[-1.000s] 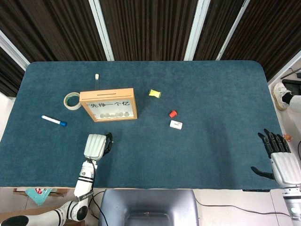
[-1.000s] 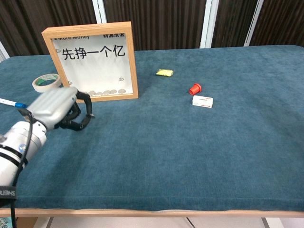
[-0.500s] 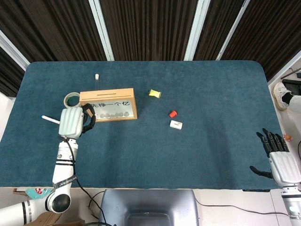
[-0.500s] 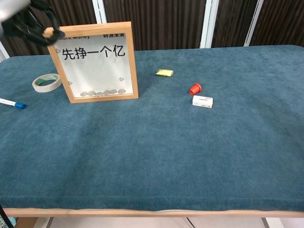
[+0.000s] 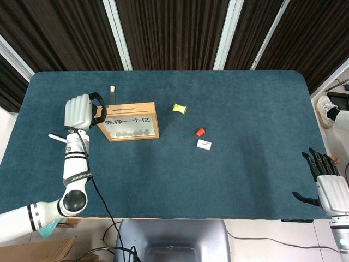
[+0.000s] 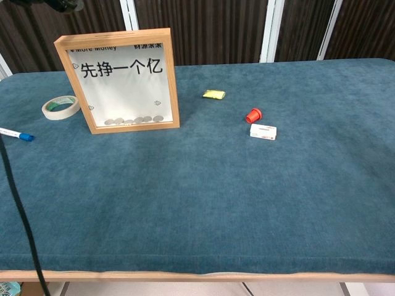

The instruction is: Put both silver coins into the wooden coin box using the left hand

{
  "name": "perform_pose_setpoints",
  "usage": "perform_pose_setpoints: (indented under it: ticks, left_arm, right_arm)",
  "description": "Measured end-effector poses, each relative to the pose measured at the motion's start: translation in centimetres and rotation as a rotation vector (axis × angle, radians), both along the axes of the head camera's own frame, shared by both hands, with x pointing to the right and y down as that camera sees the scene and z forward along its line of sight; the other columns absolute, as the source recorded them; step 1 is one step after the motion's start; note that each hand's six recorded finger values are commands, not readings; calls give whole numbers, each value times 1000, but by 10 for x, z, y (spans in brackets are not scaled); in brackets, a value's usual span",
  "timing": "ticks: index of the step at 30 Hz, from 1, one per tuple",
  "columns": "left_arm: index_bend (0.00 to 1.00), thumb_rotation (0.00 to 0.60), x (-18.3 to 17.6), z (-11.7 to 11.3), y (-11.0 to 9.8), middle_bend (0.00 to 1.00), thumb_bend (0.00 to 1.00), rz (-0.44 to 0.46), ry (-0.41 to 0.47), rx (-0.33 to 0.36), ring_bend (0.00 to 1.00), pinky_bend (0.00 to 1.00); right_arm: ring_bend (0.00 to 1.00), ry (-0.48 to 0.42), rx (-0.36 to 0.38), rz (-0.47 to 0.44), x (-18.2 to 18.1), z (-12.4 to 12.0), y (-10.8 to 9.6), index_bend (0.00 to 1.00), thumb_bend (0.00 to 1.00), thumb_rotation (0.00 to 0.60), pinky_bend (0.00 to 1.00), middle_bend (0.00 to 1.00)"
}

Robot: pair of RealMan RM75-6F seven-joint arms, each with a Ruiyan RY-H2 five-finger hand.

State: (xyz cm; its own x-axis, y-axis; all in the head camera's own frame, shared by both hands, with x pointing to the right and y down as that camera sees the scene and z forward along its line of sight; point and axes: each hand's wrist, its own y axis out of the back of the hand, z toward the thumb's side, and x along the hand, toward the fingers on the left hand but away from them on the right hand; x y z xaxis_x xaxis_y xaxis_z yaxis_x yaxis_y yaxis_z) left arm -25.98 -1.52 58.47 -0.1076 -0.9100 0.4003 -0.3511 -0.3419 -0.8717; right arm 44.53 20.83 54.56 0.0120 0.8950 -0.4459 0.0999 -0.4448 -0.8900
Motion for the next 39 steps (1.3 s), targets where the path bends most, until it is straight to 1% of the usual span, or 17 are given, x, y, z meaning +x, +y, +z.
perform_pose_setpoints:
  ticks: [4,12,23,28,39]
  left_arm:
    - [639,600,7,9,-6,1000,530,-12,2,-21,1000,1000]
    - [635,600,22,20,-7,1000,526,-3,-1,-40,1000,1000]
    - [625,600,33,33,-9,1000,523,-12,0,-37,1000,1000]
    - [624,600,35,41,-9,1000,523,-9,-3,-49,1000,1000]
    - [621,600,36,46,-8,1000,520,-3,-3,-57,1000,1000]
  right_arm:
    - [0,1,-6,-2,1,1,0,0,170,600,0,0]
    - [0,-1,-4,-1,0,1,0,0,170,600,0,0]
    - [0,-8,-5,-3,0,0,0,0,171,600,0,0]
    - [0,-8,-2,4,2,-1,-1,0,170,600,0,0]
    - [0,-9,1,7,3,-1,-1,0,169,600,0,0]
